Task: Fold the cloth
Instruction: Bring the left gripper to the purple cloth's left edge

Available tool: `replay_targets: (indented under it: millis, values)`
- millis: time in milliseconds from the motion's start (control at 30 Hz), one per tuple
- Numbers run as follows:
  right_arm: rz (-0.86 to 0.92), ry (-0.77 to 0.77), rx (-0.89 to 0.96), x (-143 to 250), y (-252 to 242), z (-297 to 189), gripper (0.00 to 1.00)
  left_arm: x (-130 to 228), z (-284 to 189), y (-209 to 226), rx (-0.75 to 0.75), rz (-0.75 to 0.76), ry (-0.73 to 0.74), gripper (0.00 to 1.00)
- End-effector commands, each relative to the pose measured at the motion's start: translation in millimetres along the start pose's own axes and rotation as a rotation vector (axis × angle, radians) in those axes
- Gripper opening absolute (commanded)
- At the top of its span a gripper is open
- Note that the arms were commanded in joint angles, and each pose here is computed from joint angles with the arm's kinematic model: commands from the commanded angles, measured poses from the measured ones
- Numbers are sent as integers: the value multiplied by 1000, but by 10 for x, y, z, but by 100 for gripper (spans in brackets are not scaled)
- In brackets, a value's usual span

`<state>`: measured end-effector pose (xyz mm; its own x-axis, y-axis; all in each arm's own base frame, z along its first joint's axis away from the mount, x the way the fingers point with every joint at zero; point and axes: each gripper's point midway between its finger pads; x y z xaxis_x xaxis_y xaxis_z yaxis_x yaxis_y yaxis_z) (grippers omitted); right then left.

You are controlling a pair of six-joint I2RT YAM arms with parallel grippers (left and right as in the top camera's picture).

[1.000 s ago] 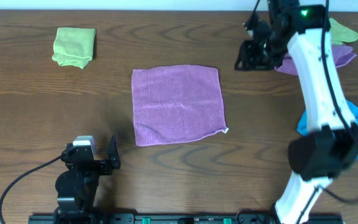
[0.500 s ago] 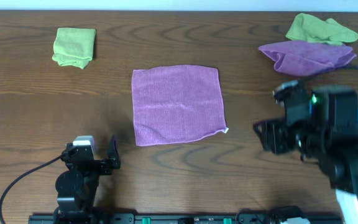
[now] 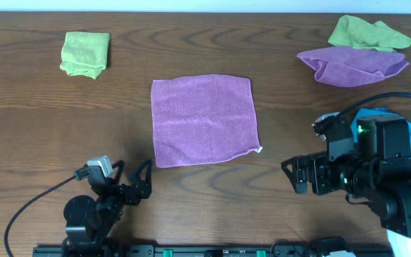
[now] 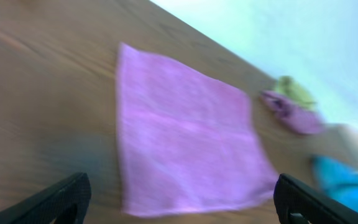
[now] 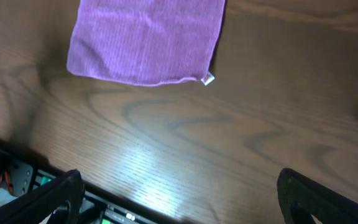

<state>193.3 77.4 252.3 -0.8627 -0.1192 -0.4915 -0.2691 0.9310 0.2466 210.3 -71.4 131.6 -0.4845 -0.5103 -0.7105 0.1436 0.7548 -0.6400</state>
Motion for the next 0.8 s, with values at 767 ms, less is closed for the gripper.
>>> replay_targets:
  millis: [767]
  values:
    - [95, -85, 30, -920, -461, 722, 98, -645, 1025, -103, -59, -5, 317, 95]
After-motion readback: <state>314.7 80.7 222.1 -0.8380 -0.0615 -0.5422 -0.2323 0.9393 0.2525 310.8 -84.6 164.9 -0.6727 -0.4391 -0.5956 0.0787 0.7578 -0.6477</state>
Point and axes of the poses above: each gripper's point midway between its finger pads, its own z axis out along the fingers, its own y axis along the line the jaws close on, x = y × z
